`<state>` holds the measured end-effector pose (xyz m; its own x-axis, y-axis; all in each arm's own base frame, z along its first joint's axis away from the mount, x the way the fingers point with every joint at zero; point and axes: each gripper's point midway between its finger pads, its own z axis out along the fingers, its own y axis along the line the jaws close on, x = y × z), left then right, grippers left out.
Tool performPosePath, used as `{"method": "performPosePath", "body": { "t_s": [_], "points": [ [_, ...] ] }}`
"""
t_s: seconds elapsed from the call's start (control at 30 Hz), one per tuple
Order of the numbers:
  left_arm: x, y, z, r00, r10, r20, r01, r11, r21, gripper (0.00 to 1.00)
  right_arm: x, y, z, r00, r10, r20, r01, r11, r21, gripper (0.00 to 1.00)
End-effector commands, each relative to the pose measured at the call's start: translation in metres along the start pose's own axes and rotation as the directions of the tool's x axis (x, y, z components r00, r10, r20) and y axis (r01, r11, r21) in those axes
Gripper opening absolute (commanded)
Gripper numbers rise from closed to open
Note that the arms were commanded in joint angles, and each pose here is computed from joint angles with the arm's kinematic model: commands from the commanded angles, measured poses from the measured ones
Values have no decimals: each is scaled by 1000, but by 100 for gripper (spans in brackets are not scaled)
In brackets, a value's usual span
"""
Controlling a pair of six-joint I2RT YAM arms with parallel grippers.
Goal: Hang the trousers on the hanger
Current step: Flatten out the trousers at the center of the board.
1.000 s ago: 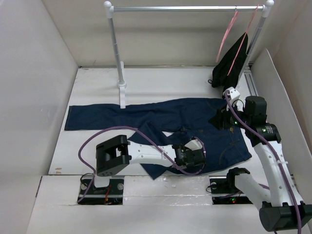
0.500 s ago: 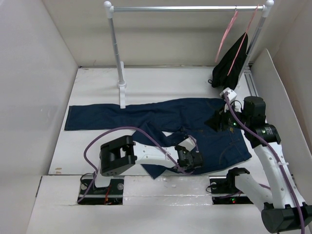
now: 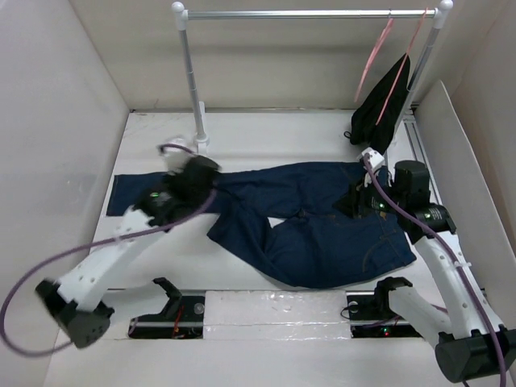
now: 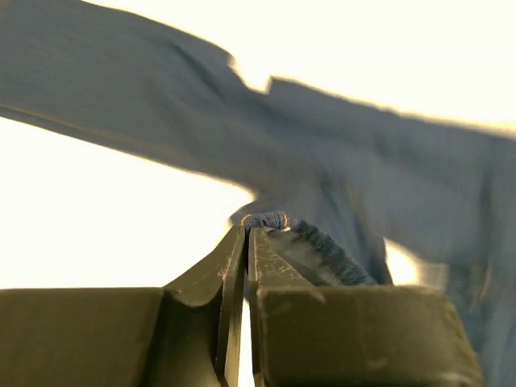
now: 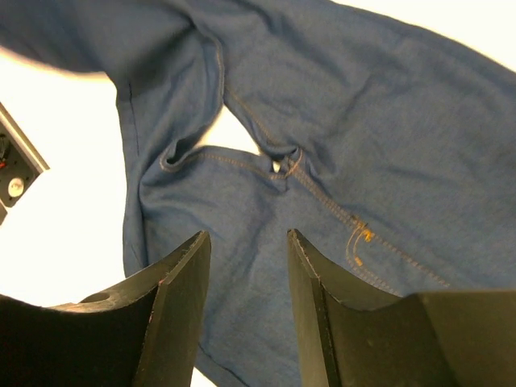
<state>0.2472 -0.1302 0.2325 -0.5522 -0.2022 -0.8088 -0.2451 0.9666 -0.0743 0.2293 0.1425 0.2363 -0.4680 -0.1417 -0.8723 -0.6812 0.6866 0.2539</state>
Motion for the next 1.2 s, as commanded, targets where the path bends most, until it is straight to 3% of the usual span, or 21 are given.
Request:
{"method": "performPosePath", "body": {
  "t_s": [0.0,0.03,0.17,0.3,0.47,0.6,0.73,0.83,0.97,1.0,1.07,1.1,1.17],
  "points": [
    [-41,51,15,994,-92,66,94,995,-35,0,-2,-3,8,1000,-16,21,16,1000,4,49],
    [-47,58,20,989,-131,62,132,991,-10,0,1,-7,8,1000,-11,11,11,1000,25,49],
    [-70,139,41,964,-245,102,257,957,-135,0,12,-11,10,1000,-5,-29,6,999,37,51],
    [-77,174,53,946,-304,111,320,929,-187,0,16,-8,12,999,-6,-35,6,1000,19,51],
    [-83,192,84,929,-362,75,369,910,-188,0,21,-6,15,999,-8,-53,8,1000,2,51],
    [-72,207,105,923,-379,62,381,882,-276,0,24,-6,16,998,-19,-68,19,1000,3,51],
    [-59,235,117,913,-404,55,389,823,-413,0,24,-4,17,997,-25,-72,25,1000,0,51],
    [-46,270,123,879,-473,59,443,765,-468,0,27,-3,19,997,-31,-77,31,1000,-6,51],
    [-41,283,140,872,-486,50,433,721,-541,0,29,0,20,996,-31,-82,30,999,-23,51],
    [-41,289,145,869,-492,49,436,716,-545,21,29,0,20,996,-31,-81,29,999,-21,51],
    [-53,287,160,858,-513,37,462,736,-494,47,31,8,23,996,-41,-84,37,998,-48,53],
    [-57,289,163,849,-527,36,476,734,-485,65,32,10,23,995,-46,-88,40,997,-60,54],
    [-67,286,171,846,-534,20,480,743,-466,71,33,13,23,995,-55,-88,49,997,-65,55]
  ]
}}
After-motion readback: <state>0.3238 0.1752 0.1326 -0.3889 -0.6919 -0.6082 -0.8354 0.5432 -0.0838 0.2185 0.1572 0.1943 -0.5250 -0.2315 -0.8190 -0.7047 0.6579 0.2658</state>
